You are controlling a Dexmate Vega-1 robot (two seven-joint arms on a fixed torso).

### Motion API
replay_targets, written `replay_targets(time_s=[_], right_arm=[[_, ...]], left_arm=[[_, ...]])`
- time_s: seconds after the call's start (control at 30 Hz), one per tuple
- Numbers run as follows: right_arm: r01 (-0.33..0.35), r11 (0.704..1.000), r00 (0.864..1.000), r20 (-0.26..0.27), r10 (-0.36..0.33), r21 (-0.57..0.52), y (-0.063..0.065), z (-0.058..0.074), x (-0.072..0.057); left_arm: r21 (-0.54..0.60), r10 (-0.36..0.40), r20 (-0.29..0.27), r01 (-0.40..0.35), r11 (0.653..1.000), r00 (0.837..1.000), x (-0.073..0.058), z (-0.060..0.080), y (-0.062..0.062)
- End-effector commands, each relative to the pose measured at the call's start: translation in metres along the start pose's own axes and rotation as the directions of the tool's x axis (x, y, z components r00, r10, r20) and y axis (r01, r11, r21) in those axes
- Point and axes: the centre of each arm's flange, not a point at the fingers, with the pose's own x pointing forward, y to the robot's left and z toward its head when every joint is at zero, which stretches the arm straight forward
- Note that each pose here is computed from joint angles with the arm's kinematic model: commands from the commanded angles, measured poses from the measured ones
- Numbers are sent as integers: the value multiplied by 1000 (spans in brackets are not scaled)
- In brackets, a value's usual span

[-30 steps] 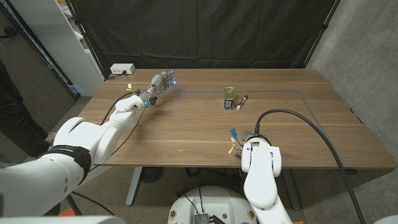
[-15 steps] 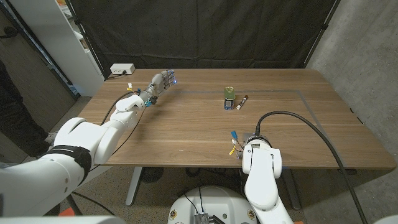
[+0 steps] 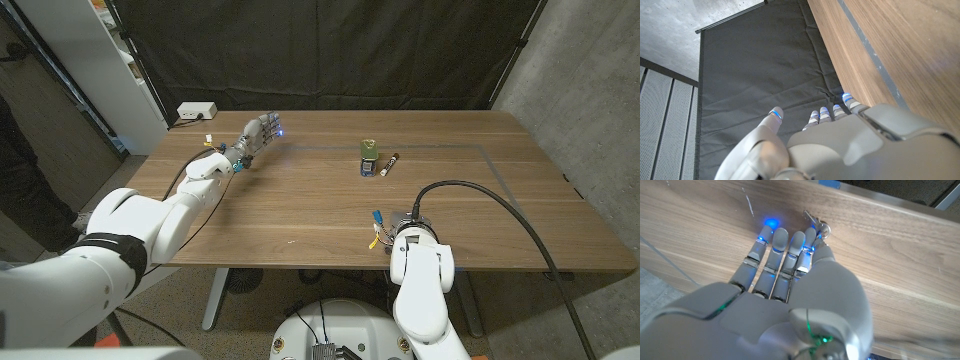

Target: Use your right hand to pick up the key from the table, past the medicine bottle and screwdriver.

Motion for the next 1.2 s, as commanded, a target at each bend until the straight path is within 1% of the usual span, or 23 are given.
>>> replay_targets(time_s=[0.03,0.3,0.63,0.77,0.9,1.2], right_arm=[[65,998,998,-8,-65,14,-5,-1,-4],[111,994,994,-17,-110,23,-9,-4,-5],[173,985,985,-27,-172,27,-16,-9,-6],[193,981,981,-28,-192,28,-19,-12,-5],[232,972,972,-29,-231,30,-22,-14,-7],[275,961,961,-21,-275,22,-29,-20,-8]], left_arm=[[-8,9,-22,-9,1000,1000,4,-1,0],[-11,12,-22,-13,1000,1000,5,0,0],[-8,12,-4,-12,1000,1000,6,3,-1],[-9,11,8,-11,1000,1000,6,4,-2],[-7,10,22,-10,1000,1000,5,6,-2],[-6,6,65,-5,1000,998,1,8,-4]])
